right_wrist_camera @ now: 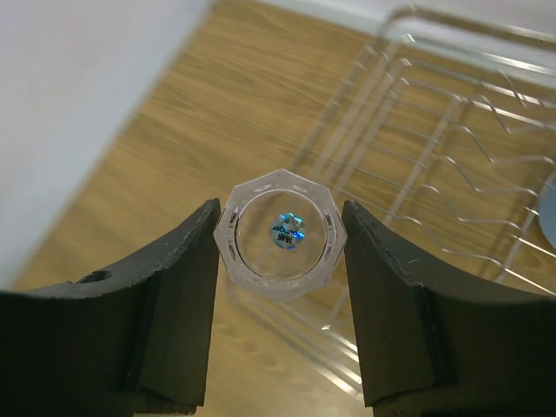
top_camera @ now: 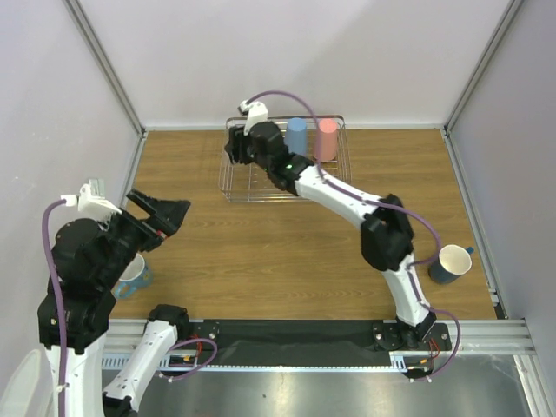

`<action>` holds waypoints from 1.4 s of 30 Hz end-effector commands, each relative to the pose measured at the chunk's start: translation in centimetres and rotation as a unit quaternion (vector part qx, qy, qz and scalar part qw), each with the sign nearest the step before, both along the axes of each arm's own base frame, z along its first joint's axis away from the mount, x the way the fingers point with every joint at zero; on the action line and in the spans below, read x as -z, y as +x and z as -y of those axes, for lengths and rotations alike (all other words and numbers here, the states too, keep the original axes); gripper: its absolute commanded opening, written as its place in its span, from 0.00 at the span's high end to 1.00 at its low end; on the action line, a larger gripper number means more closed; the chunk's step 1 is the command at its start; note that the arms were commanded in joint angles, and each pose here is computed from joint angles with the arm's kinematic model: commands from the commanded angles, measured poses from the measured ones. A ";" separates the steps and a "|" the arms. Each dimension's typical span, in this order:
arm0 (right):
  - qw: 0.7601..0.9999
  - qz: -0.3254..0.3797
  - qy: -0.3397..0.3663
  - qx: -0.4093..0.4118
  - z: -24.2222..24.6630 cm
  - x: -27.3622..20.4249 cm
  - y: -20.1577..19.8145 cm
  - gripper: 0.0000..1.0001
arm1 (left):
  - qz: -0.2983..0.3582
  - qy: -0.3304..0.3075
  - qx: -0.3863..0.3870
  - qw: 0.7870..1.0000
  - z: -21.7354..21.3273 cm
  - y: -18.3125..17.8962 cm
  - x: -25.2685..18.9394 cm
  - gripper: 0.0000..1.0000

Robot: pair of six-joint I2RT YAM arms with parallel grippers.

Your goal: Load the cups into the dish rack

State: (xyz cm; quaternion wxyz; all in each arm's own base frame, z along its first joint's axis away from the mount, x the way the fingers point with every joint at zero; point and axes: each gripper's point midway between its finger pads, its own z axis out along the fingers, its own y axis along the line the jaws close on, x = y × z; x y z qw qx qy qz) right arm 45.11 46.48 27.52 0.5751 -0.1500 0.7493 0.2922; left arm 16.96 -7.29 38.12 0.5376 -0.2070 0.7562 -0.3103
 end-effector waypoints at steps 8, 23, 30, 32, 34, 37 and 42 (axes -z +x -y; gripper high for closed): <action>0.993 0.074 -0.059 0.072 -1.0 0.4 4.0 1.00 | -0.087 0.087 -0.016 0.992 -2.0 -1.3 6.6 0.01; 0.987 0.061 -0.120 0.086 -2.0 6.3 5.4 1.00 | -0.092 0.116 0.001 0.989 -2.1 -1.7 7.0 0.01; 0.986 0.048 -0.131 0.092 -2.2 8.6 5.5 1.00 | -0.096 0.124 0.006 0.988 -2.1 -1.9 7.3 0.01; 0.986 0.044 -0.134 0.092 -2.2 9.2 5.5 1.00 | -0.097 0.126 0.006 0.987 -2.2 -2.0 7.4 0.00; 0.986 0.039 -0.134 0.087 -2.4 9.8 5.5 0.97 | -0.097 0.127 0.005 0.987 -2.2 -2.1 7.3 0.01; 0.986 0.033 -0.138 0.085 -2.6 10.6 5.4 0.96 | -0.097 0.131 0.004 0.987 -2.3 -2.2 7.3 0.01; 0.987 0.024 -0.140 0.081 -2.7 11.4 5.2 0.96 | -0.097 0.131 0.005 0.987 -2.3 -2.1 7.3 0.00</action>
